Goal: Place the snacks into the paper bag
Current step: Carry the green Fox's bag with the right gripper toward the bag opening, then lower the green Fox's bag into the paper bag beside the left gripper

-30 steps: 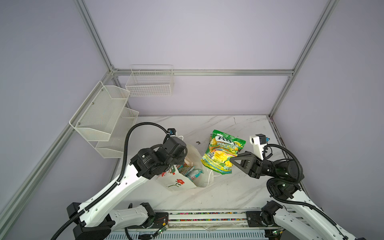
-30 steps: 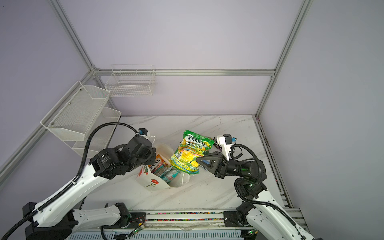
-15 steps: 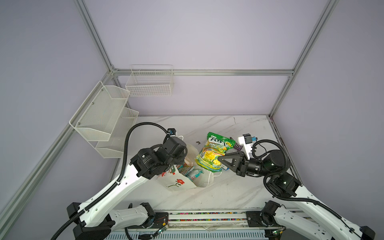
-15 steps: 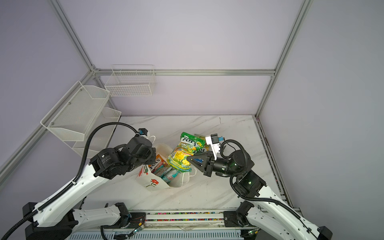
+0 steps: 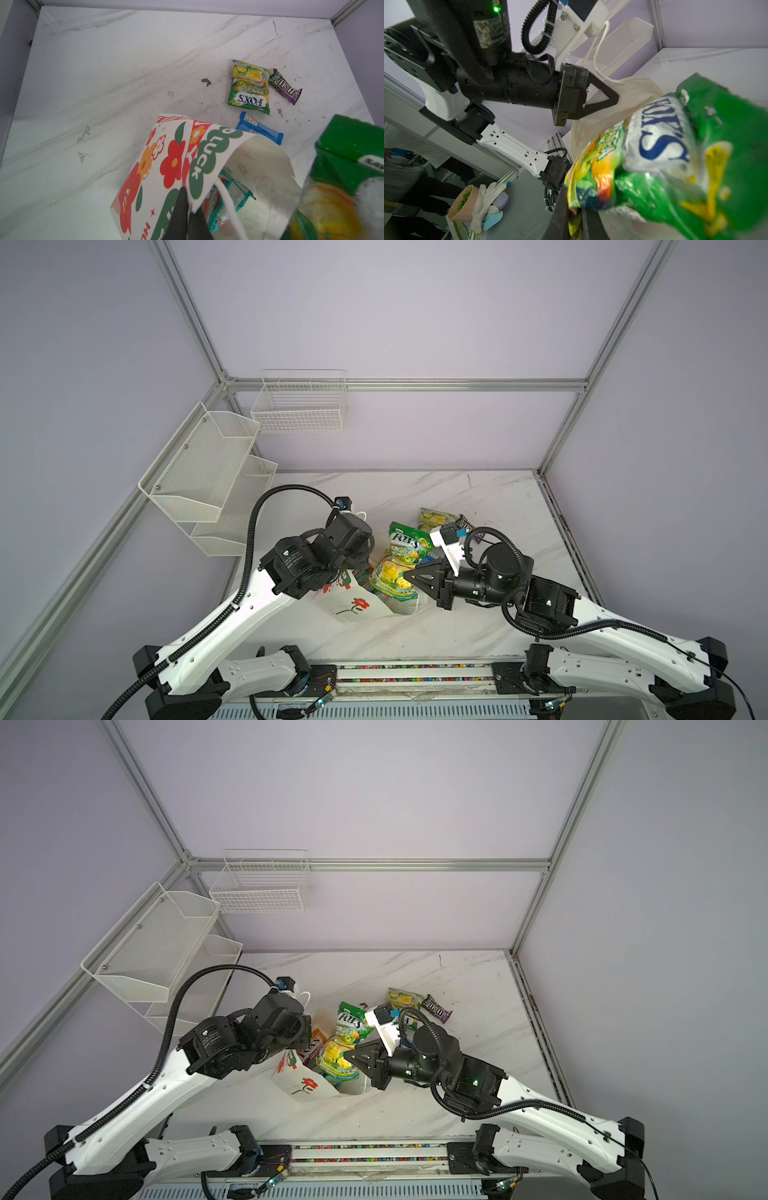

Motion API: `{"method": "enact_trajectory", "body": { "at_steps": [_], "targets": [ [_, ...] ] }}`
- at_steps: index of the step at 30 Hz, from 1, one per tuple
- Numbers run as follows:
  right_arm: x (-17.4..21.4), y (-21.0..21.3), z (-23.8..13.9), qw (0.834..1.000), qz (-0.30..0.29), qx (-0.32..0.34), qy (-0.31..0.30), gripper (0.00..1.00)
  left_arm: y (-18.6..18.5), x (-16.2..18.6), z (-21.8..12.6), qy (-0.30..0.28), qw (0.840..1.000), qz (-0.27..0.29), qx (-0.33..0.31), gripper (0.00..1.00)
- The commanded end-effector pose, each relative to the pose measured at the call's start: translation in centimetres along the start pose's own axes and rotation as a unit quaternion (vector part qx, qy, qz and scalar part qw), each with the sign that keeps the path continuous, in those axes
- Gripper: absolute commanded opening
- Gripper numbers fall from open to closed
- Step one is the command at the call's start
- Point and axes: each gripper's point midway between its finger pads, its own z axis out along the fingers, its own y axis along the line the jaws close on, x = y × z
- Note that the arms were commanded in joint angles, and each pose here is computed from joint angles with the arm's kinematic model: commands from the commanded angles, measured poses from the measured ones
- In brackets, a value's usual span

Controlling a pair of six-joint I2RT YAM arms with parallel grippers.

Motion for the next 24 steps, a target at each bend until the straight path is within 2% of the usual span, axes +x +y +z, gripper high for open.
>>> {"method": "enact_trajectory", "body": {
  "at_steps": [1,24],
  "targets": [
    [-1.7,0.3,0.0,0.998,-0.043,0.041,-0.027,0.00,-0.4,-1.4,-0.8,-0.040,0.998,-0.030,0.024,0.00],
    [1.7,1.5,3.5,0.975,-0.147,0.164,0.030,0.00,0.0,-1.4,-1.1,-0.043,0.998,-0.032,0.024,0.00]
  ]
}}
